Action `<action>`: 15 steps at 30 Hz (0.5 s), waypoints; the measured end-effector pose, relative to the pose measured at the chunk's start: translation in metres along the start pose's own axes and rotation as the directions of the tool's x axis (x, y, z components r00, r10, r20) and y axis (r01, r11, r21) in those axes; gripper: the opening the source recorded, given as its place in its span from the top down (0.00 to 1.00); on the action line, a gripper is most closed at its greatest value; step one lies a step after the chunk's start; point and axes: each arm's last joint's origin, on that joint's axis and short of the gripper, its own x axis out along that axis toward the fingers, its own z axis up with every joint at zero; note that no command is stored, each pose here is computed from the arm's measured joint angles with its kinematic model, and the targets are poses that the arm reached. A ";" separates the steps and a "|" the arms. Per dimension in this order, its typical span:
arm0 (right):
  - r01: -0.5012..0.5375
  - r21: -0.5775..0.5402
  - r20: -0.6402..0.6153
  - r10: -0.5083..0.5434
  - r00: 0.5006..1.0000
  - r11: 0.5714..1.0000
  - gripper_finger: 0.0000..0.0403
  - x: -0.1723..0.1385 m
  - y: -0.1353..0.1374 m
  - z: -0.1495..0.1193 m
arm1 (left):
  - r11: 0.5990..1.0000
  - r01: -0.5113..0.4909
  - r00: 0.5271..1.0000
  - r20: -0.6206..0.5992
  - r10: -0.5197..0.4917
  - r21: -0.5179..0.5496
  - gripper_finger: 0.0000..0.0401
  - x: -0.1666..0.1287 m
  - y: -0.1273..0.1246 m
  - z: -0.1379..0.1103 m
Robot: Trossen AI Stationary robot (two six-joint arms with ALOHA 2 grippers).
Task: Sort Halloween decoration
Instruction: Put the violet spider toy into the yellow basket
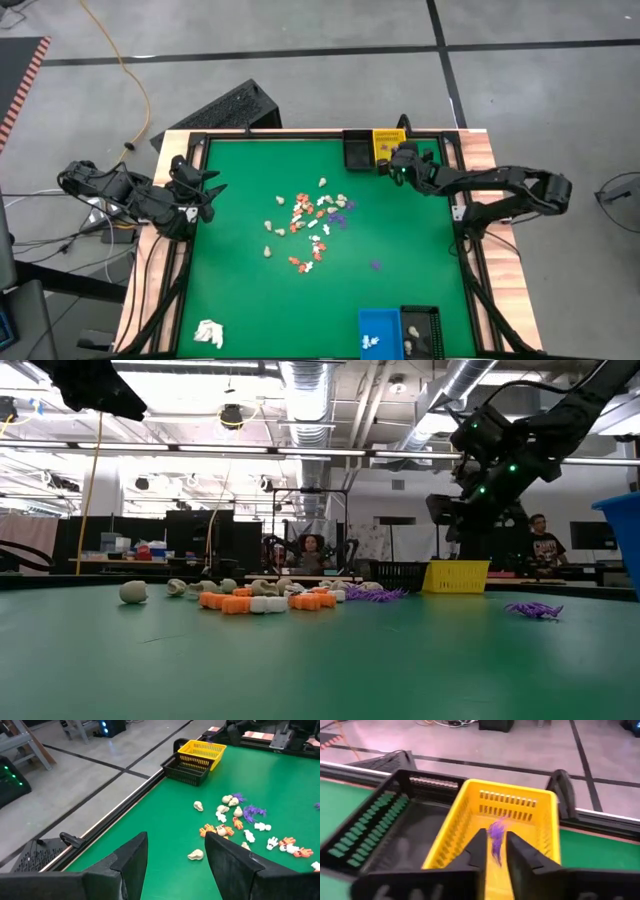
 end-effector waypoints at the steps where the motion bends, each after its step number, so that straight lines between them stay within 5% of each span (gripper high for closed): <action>1: 0.006 0.006 0.002 -0.006 1.000 1.000 0.75 0.001 -0.001 0.001 | 1.000 0.000 1.000 0.000 0.000 0.000 0.53 0.000 0.000 0.000; 8: -0.036 -0.017 -0.002 0.036 0.999 0.999 0.56 0.000 -0.001 0.004 | 1.000 0.000 1.000 0.000 0.000 -0.002 0.53 0.000 0.000 0.000; 12: -0.194 -0.073 0.007 0.195 0.981 0.978 0.53 -0.015 0.012 0.007 | 1.000 0.000 1.000 0.000 0.000 -0.002 0.53 0.000 0.000 0.000; 15: -0.366 -0.119 -0.016 0.366 0.930 0.923 0.55 -0.035 0.024 0.006 | 1.000 0.001 1.000 0.000 -0.001 -0.003 0.53 0.000 0.000 0.000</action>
